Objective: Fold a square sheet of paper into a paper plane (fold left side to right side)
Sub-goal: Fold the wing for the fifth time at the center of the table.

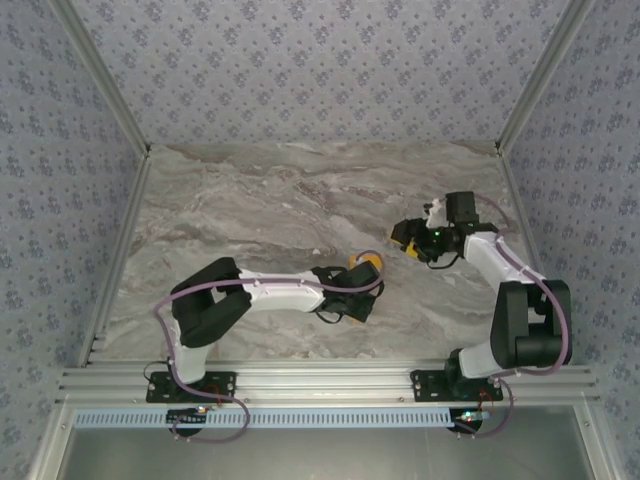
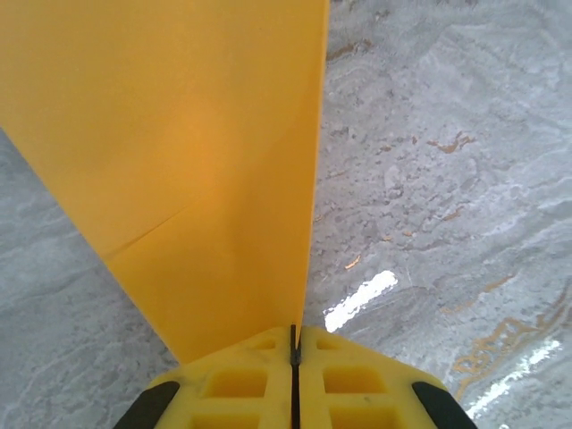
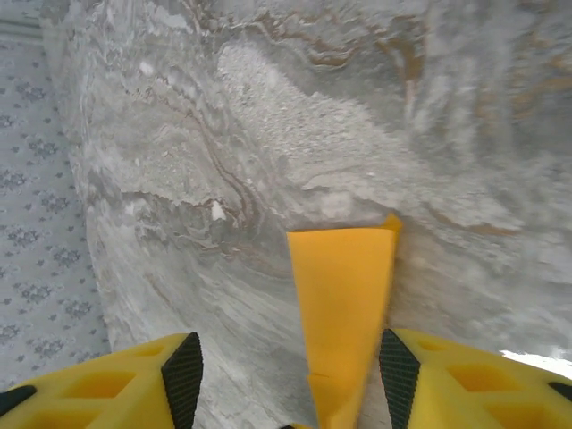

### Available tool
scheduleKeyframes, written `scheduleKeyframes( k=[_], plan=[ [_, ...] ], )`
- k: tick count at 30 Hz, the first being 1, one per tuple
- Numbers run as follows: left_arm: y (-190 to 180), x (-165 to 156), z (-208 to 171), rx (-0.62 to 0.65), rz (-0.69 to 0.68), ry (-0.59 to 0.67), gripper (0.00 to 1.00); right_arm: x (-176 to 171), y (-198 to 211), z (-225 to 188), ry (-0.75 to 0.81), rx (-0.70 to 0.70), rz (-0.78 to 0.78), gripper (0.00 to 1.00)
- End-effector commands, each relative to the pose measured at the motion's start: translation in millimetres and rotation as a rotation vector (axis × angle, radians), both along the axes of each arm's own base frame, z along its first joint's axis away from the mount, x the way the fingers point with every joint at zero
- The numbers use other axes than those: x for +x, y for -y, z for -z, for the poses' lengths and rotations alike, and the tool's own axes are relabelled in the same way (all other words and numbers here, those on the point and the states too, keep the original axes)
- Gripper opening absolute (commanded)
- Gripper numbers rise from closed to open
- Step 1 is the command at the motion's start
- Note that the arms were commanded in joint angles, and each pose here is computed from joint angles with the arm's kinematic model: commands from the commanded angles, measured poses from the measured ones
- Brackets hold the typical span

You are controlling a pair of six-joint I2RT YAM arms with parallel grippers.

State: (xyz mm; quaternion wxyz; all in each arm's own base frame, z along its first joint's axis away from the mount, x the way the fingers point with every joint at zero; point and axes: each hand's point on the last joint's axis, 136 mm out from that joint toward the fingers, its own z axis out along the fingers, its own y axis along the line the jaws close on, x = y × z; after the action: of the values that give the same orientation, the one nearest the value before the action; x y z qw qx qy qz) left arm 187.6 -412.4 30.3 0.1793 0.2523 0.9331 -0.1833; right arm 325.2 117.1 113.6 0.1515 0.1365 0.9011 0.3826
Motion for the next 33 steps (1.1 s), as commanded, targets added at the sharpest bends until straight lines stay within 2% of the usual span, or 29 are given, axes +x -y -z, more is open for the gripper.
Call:
scheduleKeyframes(
  k=[1, 6, 10, 18, 33],
  plan=[
    [10.2, 2.9, -23.5, -0.164, -0.031, -0.050, 0.07, -13.3, 7.0, 14.6, -0.045, 0.010, 0.011, 0.43],
    [4.5, 10.0, -30.6, -0.319, -0.091, -0.106, 0.07, -18.5, -0.9, 33.8, -0.086, 0.035, 0.001, 0.14],
    [1.1, 14.5, -36.1, -0.413, -0.126, -0.136, 0.07, -19.5, -16.9, 45.9, -0.112, 0.040, -0.040, 0.00],
    [-3.9, 18.7, -36.6, -0.489, -0.167, -0.171, 0.06, -12.9, -43.4, 59.5, -0.126, 0.041, -0.089, 0.00],
    [-4.8, 19.5, -29.7, -0.479, -0.182, -0.185, 0.05, -4.6, -62.2, 76.9, -0.155, 0.014, -0.126, 0.00]
  ],
)
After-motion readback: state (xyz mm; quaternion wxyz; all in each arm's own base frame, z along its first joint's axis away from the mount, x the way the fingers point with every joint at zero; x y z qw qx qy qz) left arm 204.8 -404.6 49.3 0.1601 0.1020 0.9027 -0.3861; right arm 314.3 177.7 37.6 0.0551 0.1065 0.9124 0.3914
